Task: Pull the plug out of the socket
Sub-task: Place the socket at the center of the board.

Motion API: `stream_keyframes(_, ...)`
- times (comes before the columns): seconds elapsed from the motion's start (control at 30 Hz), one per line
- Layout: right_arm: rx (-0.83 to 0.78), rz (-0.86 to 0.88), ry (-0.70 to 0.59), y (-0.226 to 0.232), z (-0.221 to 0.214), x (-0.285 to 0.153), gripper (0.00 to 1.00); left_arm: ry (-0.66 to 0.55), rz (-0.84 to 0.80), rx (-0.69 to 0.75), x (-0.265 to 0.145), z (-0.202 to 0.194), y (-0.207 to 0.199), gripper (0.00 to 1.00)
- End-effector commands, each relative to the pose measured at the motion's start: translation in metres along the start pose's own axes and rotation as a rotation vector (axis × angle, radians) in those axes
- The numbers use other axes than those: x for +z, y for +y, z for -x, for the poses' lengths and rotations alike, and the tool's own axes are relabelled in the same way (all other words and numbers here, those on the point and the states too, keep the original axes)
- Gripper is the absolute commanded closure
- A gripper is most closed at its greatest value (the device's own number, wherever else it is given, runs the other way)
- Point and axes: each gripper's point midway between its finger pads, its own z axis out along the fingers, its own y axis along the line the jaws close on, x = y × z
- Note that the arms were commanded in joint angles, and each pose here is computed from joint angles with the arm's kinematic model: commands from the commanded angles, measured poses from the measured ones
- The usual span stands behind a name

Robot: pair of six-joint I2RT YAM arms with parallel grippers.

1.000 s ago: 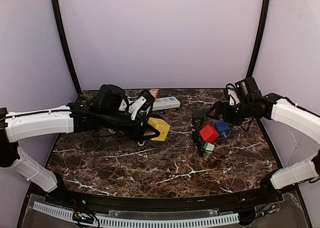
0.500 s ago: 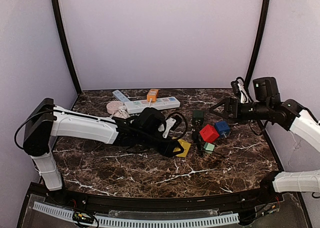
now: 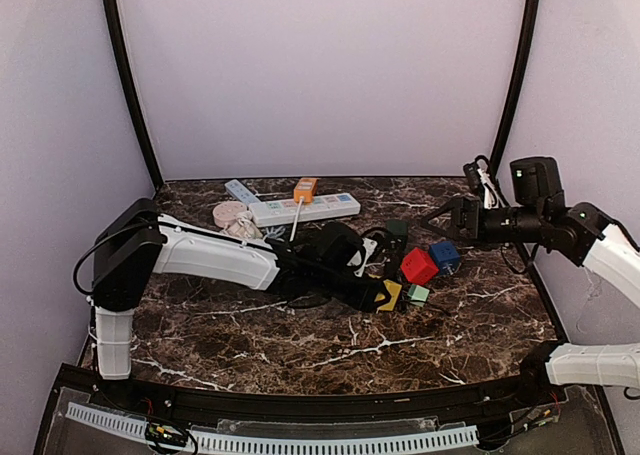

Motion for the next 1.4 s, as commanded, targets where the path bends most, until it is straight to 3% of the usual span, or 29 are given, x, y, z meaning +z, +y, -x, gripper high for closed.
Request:
stream_keyframes(0.0,-0.013,0.021,-0.008,0.003,-0.003,-0.002,0.04,-0.069,-0.034,0.016,0.004,0.025,-0.018,0.92)
stream_keyframes(0.3,0.001,0.022,0.012,-0.001,-0.011,0.002,0.04,-0.058,-0.101,0.037,0.033,0.027,-0.035,0.82)
stream_keyframes(0.37,0.004,0.02,0.015,-0.002,-0.013,0.003,0.04,-0.055,-0.073,0.043,0.034,0.025,-0.029,0.69)
stream_keyframes(0.4,0.006,0.021,0.017,-0.002,-0.014,0.003,0.04,-0.052,-0.06,0.05,0.034,0.025,-0.027,0.56)
stream_keyframes(0.47,0.008,0.022,0.019,-0.002,-0.015,0.003,0.04,-0.045,-0.022,0.056,0.031,0.027,-0.023,0.39)
stream_keyframes(0.57,0.013,0.016,0.02,-0.004,-0.016,0.004,0.04,-0.046,0.023,0.067,0.023,0.032,-0.018,0.26)
stream_keyframes(0.63,0.016,0.012,0.022,-0.005,-0.016,0.005,0.04,-0.053,0.036,0.076,0.017,0.035,-0.017,0.09)
stream_keyframes(0.7,0.016,0.013,0.024,-0.005,-0.017,0.005,0.04,-0.062,0.04,0.087,0.011,0.039,-0.018,0.03)
stream_keyframes(0.9,0.017,0.013,0.021,-0.005,-0.018,0.003,0.04,-0.114,0.107,0.103,-0.015,0.053,-0.012,0.01)
stream_keyframes(1.17,-0.004,-0.004,-0.008,-0.004,-0.012,-0.004,0.04,-0.3,0.271,0.173,-0.123,0.096,-0.002,0.01)
stream_keyframes(1.37,-0.005,-0.017,-0.016,-0.008,-0.013,-0.004,0.04,-0.256,0.429,0.237,-0.187,0.088,0.029,0.01)
